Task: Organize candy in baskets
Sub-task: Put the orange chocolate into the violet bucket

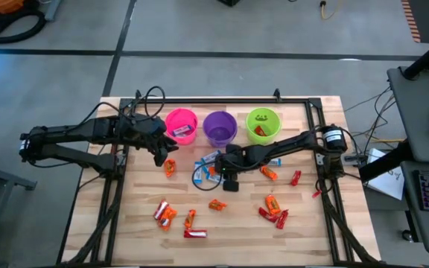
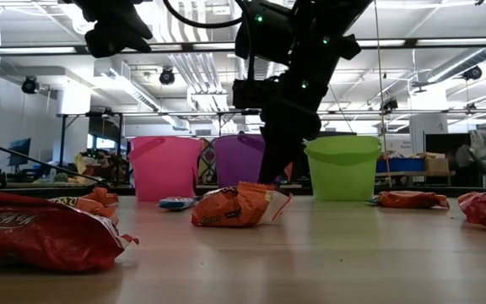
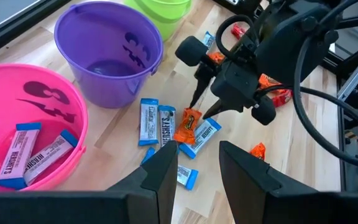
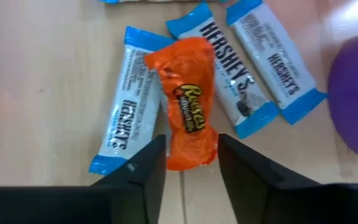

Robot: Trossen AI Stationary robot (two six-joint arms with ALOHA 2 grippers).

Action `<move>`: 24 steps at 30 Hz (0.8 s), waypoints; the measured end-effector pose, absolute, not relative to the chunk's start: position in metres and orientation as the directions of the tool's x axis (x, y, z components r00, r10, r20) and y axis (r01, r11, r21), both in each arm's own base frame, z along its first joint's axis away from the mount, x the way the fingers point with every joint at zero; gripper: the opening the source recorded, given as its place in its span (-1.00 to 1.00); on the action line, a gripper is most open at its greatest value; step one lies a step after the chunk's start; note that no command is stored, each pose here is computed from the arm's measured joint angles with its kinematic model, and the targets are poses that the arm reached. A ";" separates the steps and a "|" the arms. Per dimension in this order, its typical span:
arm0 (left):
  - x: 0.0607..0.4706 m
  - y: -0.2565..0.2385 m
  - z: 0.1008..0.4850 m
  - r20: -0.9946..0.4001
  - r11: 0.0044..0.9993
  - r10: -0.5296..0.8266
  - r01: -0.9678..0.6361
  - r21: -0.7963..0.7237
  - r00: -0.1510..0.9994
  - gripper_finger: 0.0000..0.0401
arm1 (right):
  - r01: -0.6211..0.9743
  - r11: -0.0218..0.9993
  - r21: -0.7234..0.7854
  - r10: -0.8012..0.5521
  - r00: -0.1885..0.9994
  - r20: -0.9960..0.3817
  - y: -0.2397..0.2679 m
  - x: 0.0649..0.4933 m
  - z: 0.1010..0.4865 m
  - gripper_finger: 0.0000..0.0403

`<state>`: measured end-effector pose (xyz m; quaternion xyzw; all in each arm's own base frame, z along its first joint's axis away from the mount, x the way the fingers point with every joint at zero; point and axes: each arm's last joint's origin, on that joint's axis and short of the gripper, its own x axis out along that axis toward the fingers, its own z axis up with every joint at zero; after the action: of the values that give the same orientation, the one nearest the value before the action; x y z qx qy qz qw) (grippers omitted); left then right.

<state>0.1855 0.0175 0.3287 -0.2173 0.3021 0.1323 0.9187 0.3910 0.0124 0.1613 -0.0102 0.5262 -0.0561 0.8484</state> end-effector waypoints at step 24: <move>0.186 0.018 0.328 -0.614 0.872 0.112 -0.374 -0.317 0.781 -0.49 | 0.030 0.997 -0.066 -0.072 0.450 -0.890 0.013 0.380 0.138 -0.39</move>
<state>0.1863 0.0176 0.3282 -0.2162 0.3034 0.1322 0.9186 0.3800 0.0131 0.1383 -0.0205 0.5233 -0.0300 0.8513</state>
